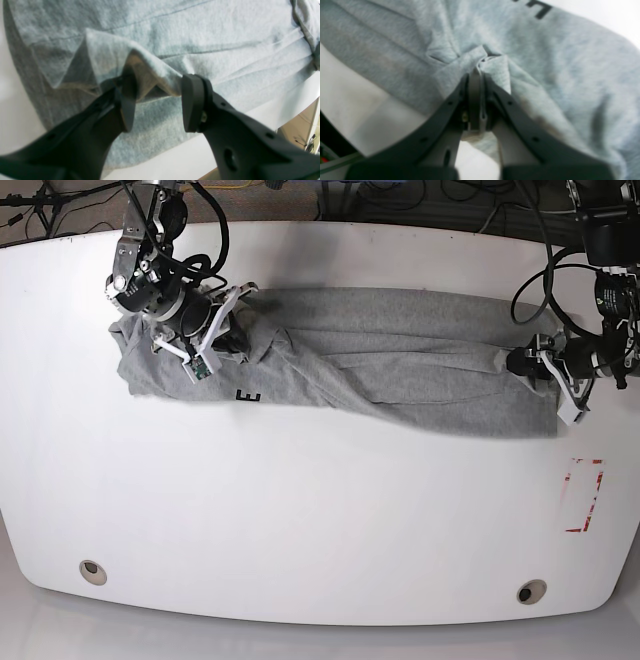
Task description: Fold the T-shirt properly
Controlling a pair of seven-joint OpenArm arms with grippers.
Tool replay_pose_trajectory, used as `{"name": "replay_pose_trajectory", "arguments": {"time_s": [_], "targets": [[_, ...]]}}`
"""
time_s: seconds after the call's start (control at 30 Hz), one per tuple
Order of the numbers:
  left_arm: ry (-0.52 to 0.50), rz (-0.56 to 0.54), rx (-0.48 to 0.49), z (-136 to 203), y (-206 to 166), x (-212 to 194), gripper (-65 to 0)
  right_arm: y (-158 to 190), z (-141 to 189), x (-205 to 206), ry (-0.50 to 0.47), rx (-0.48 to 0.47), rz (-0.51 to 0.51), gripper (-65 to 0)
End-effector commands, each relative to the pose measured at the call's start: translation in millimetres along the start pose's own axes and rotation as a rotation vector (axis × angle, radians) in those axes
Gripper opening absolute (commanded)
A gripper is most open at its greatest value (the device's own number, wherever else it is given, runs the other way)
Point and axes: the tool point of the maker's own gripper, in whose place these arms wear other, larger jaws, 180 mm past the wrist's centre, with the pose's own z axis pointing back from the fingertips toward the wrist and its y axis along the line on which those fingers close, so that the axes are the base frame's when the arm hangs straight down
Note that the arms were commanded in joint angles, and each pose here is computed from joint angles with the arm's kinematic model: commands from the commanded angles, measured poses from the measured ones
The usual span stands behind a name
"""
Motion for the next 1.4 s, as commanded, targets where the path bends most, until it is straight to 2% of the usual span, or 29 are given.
{"name": "replay_pose_trajectory", "arguments": {"time_s": [0.0,0.3,0.47,0.57,0.63,0.77,0.9,1.1,1.23,1.37], "targets": [[-0.038,-0.021,0.011,11,3,14,-37.1,-11,7,24,-0.067,-0.019,0.042,-64.2],[-0.037,-0.022,0.011,11,3,14,-37.1,-27,9,59,-0.132,-0.05,0.09,-64.4],[-0.038,-0.027,0.01,11,2,14,-37.1,-29,8,62,-0.136,-0.052,0.091,-62.3],[-0.038,-0.027,0.01,11,2,14,-37.1,-31,4,56,-0.121,-0.045,0.073,-52.3],[-0.038,-0.027,0.01,11,2,14,-37.1,-32,-1,51,-0.116,-0.037,0.054,-41.2],[-0.037,-0.025,0.01,11,2,14,-37.1,-38,-3,54,-0.129,-0.061,0.062,-25.7],[-0.036,-0.026,0.01,11,2,14,-37.1,-42,2,60,-0.132,-0.096,0.099,-16.8],[-0.037,-0.027,0.007,10,1,14,-37.1,-52,31,77,-0.155,-0.218,0.189,-15.4],[-0.045,-0.041,0.001,11,-3,17,-37.1,-56,39,61,-0.101,-0.254,0.184,-15.7],[-0.066,-0.098,-0.021,8,-22,26,-37.1,-69,50,40,-0.066,-0.298,0.133,-23.1]]}}
